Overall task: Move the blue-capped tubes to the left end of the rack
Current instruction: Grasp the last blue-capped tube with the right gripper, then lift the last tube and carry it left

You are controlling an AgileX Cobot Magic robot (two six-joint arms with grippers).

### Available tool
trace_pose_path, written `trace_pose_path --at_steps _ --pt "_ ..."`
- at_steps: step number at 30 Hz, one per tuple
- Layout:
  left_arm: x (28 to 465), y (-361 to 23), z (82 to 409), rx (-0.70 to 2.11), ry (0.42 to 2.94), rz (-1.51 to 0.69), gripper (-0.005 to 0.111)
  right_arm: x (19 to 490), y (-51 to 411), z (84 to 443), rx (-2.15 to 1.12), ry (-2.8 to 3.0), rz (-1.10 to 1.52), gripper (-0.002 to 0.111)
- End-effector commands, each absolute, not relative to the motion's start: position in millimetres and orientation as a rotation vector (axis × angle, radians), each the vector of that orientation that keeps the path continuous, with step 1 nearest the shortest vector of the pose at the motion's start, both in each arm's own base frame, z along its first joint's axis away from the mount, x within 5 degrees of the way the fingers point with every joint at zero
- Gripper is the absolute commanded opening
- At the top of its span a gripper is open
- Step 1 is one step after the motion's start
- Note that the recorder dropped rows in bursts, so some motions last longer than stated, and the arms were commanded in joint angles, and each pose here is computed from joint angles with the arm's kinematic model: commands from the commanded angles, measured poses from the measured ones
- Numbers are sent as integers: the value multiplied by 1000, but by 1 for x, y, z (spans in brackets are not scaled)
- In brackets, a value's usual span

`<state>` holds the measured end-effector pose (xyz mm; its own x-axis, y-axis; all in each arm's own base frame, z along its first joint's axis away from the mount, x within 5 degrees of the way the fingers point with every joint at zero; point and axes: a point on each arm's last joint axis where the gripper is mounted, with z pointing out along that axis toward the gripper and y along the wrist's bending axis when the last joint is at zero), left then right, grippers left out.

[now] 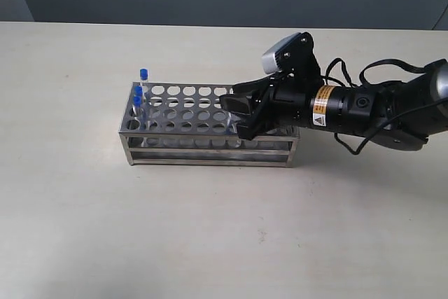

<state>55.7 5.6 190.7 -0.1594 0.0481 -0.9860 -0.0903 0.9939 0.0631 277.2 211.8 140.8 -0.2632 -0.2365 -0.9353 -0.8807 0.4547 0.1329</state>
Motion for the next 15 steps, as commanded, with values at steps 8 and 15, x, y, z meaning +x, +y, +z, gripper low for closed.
trace_pose_path --at_steps 8,15 --pt "55 5 192 -28 1717 118 1 271 221 136 -1004 1804 811 36" --pt "55 5 192 -28 1717 118 1 277 223 127 -985 1826 792 36"
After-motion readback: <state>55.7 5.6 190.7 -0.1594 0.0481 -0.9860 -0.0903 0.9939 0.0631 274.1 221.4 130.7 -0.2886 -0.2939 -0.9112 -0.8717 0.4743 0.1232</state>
